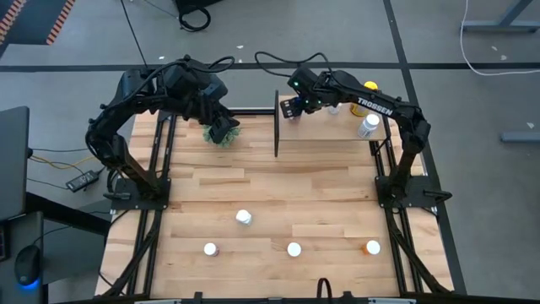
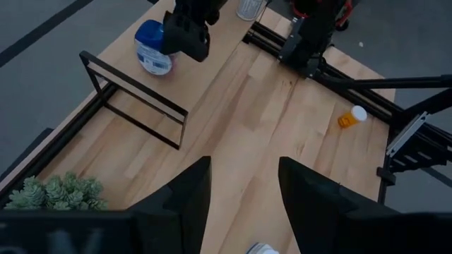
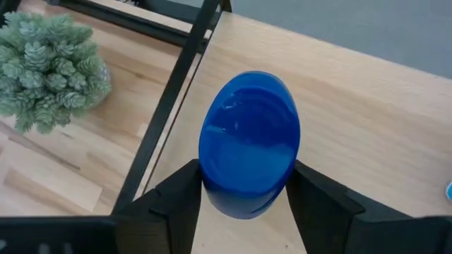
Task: Pick and place medicine bottles onto shelf by color
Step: Put the blue medicine bottle on the shelf
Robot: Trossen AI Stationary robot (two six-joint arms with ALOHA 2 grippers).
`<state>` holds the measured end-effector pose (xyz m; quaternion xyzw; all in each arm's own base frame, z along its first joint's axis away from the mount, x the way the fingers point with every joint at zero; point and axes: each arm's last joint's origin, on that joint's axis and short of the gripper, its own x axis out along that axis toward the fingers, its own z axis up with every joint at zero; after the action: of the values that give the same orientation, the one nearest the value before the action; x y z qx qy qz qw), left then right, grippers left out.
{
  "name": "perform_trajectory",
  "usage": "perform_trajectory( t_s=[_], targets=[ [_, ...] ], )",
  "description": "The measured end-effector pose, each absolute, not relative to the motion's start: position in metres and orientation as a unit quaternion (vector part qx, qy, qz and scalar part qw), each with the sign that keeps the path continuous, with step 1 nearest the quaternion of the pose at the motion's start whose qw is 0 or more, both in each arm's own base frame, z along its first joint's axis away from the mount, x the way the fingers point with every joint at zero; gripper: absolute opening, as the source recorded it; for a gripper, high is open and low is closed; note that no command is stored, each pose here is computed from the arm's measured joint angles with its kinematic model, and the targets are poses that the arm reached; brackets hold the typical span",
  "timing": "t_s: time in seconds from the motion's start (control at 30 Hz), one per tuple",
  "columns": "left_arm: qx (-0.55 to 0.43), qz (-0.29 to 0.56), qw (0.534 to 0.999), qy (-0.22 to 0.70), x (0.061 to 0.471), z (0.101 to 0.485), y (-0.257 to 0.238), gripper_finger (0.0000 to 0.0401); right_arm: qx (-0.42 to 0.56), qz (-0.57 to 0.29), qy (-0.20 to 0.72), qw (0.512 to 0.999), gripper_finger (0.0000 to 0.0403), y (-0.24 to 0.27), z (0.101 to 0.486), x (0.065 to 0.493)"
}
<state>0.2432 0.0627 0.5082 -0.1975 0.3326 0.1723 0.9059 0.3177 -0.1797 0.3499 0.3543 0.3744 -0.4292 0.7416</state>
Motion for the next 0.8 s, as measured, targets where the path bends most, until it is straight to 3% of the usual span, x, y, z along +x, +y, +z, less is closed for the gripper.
perform_trajectory(
  t_s=[0.8],
  targets=[
    [-0.202,0.173,0.905,0.333,0.243,0.508,0.063,0.0172,0.360,-0.428,0.342,0.755,0.0202,-0.200,0.340,0.331]
  ],
)
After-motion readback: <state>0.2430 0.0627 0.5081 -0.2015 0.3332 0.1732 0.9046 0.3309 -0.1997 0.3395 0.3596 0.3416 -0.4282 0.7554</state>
